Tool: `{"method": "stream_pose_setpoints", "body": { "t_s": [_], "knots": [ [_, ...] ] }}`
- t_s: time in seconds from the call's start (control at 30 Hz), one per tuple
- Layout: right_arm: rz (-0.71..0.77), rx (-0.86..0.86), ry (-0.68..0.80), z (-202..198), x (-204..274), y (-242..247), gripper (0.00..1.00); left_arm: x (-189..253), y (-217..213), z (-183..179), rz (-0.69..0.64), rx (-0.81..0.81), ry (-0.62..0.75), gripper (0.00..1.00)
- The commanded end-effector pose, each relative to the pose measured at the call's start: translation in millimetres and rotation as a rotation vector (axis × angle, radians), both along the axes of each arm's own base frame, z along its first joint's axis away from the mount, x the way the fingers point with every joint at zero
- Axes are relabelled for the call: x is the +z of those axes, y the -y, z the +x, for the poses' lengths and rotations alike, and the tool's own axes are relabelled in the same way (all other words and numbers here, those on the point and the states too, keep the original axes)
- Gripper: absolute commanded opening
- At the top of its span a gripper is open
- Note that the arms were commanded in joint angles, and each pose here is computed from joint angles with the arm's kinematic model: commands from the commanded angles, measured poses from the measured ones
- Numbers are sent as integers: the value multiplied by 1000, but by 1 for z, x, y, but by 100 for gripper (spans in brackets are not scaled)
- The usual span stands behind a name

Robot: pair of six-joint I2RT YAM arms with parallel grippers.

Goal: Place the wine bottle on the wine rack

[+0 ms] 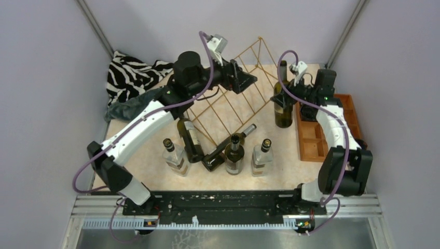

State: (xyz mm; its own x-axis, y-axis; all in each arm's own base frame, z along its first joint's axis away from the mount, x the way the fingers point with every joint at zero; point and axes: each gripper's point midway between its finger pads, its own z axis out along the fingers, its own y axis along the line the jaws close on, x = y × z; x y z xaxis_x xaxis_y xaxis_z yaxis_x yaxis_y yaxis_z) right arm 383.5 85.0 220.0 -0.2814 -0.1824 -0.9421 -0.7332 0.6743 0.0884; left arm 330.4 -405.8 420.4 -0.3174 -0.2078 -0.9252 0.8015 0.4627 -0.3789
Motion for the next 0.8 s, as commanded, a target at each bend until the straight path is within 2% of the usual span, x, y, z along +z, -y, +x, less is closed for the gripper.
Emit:
{"method": "stream_pose_setpoints", "body": {
  "t_s": [0.0, 0.37, 0.77],
  "knots": [
    [-57, -35, 190, 42, 63, 13, 0, 18, -34, -16, 40, 44, 147, 94],
    [-117, -150, 257, 142, 84, 41, 0, 10, -98, -57, 62, 143, 194, 94],
    [-158, -170, 271, 223, 56, 46, 0, -10, -120, -65, 67, 205, 170, 94]
  ]
}}
